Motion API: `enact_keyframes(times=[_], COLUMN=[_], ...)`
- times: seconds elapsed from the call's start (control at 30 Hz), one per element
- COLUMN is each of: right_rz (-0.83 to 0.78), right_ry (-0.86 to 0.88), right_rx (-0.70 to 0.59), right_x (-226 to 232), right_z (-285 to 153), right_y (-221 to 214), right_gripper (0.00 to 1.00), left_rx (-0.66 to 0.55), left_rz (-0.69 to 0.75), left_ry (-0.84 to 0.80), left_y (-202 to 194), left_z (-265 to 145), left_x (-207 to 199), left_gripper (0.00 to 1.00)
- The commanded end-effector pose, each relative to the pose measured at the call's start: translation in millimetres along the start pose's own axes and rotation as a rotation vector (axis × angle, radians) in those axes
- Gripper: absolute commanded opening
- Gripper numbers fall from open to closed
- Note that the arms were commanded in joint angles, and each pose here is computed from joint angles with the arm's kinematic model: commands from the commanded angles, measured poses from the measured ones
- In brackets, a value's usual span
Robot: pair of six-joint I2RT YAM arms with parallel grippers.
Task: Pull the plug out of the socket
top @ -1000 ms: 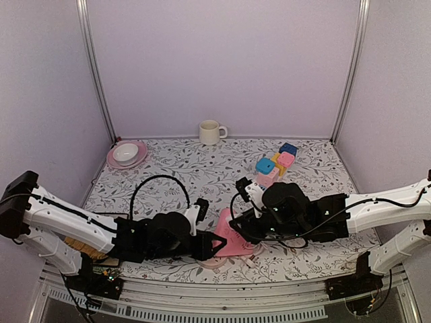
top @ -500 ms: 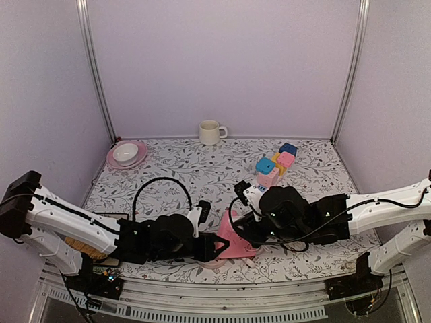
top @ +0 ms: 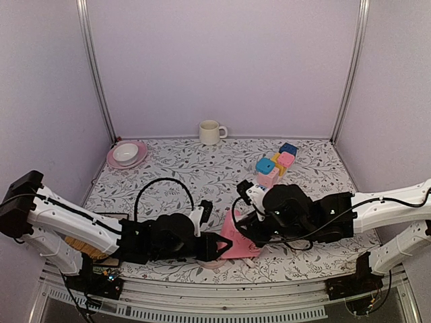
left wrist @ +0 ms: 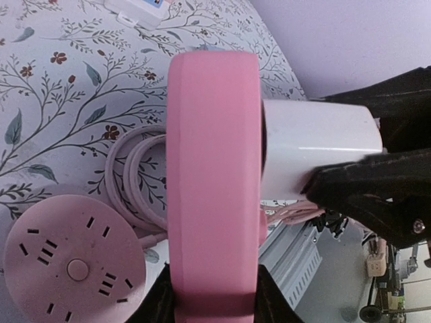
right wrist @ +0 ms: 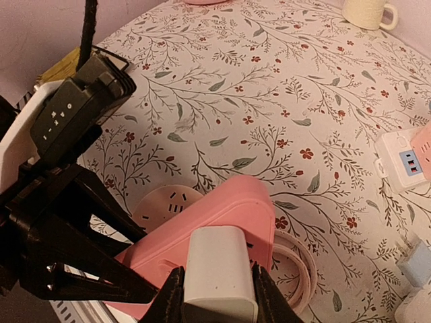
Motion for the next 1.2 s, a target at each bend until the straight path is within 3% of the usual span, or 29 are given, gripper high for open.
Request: enact_keyframes(times=[0.0,0.23,0.4,0.6,0.93,1.17], right_rz=[0.088,0.104,0.043,0.036,0.15,0.126], right_ry=[0.149,0.199,0.151,0.063,0.158,0.168], right_rx=[-0.101,-0.034,-0.012,-0.01,-0.028,0.013], right_x=[-1,2,24,18,-8,7], right_z=[-39,-36,-24,-16,-34,-29], right_y=[36,29,16,8,19,16], right_gripper=[0.06,0.06,0.04,0.04,0.04,0.04], left_rx=[0.017,0.012,0.011,0.011,0.009,0.006], left_rz=[-0.012,-0.005,-0.002,-0.001,-0.003,0.002], left_ry=[0.139,0.139,0.137,0.139,0.129,0.124], left_y=[-5,-2,-2,-3,-6,-5], left_z=[6,8,10,9,7,10], left_x=[27,25,23,25,24,21], left_gripper=[0.0,0.0,0.0,0.0,0.0,0.0])
Point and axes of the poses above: each gripper's point midway between its finger pads, its own z axis out along the fingers, its own x axis along the line the jaws close on, y = z × x, the point moved 8 cm from there along -z, back along the fingers, and after that the axes turned 15 degrees about z, right-handed, at the moved point
